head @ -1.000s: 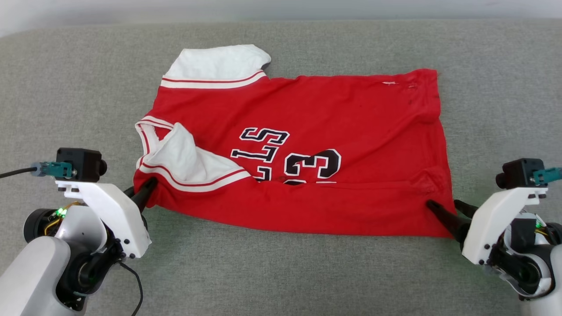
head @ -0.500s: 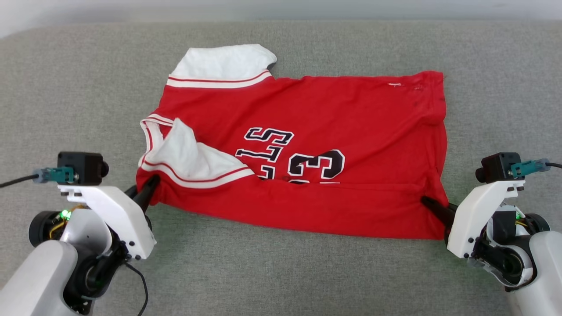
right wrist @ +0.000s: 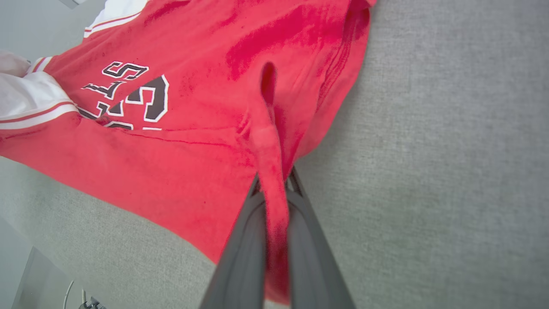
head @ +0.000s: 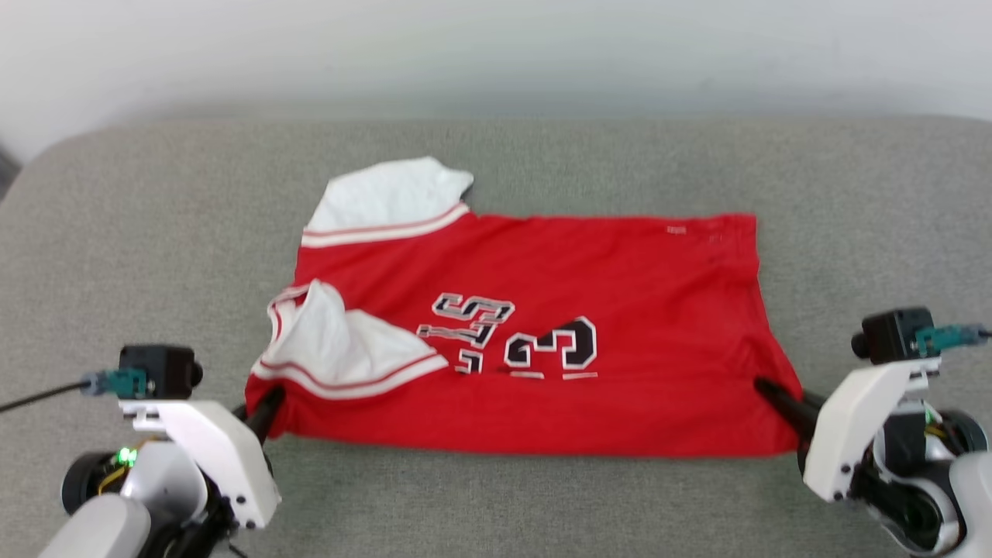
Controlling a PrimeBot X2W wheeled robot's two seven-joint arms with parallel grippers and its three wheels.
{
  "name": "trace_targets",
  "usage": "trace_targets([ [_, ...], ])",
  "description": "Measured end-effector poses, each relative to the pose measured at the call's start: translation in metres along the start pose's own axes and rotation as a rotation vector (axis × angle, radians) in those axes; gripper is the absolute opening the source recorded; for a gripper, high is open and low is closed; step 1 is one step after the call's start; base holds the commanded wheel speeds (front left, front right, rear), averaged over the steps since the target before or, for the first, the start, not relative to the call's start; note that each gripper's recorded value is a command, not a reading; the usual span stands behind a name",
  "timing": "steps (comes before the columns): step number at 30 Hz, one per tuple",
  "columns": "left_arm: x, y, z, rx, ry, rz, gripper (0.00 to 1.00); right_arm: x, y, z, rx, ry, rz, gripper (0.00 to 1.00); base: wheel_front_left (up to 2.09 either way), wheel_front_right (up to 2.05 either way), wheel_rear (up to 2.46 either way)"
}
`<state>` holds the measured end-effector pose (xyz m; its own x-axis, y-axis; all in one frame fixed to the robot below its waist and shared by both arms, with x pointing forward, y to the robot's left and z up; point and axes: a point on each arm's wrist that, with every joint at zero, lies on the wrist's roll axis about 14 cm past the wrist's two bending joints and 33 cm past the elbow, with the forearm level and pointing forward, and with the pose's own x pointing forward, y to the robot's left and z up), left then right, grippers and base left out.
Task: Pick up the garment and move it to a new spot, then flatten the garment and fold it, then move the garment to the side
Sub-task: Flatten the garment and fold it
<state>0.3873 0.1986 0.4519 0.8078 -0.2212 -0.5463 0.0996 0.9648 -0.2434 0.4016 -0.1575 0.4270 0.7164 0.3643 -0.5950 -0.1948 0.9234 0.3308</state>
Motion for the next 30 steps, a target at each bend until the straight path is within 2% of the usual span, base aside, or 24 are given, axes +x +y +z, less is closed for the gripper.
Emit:
trace_targets([
  [9, -0.015, -0.005, -0.046, -0.087, 0.113, 0.005, 0.00, -0.028, -0.009, -0.046, 0.059, 0.073, -0.048, 0.00, 0.00, 0.00, 0.00],
  [10, -0.014, -0.008, -0.050, -0.108, 0.125, 0.001, 0.18, -0.028, -0.009, -0.053, 0.068, 0.088, -0.051, 0.44, 0.00, 0.00, 0.00],
  [11, -0.012, -0.010, -0.055, -0.126, 0.134, -0.004, 0.49, -0.028, -0.008, -0.059, 0.082, 0.099, -0.050, 1.00, 0.00, 0.00, 0.00],
  [12, -0.010, -0.011, -0.060, -0.132, 0.149, -0.004, 1.00, -0.027, -0.007, -0.063, 0.088, 0.099, -0.053, 1.00, 0.00, 0.00, 0.00],
  [15, -0.006, -0.012, -0.072, -0.146, 0.191, -0.006, 1.00, -0.027, -0.006, -0.066, 0.094, 0.081, -0.054, 1.00, 0.00, 0.00, 0.00],
  [18, -0.003, -0.009, -0.064, -0.127, 0.151, 0.008, 1.00, -0.028, 0.003, -0.049, 0.062, -0.023, -0.035, 1.00, 0.00, 0.00, 0.00],
  [23, -0.003, -0.001, -0.017, -0.071, -0.040, 0.049, 1.00, -0.043, 0.010, 0.000, -0.016, -0.276, -0.028, 1.00, 0.00, 0.00, 0.00],
  [30, -0.005, -0.010, 0.044, 0.007, -0.268, 0.060, 1.00, -0.062, 0.003, 0.034, -0.068, -0.484, -0.104, 1.00, 0.00, 0.00, 0.00],
])
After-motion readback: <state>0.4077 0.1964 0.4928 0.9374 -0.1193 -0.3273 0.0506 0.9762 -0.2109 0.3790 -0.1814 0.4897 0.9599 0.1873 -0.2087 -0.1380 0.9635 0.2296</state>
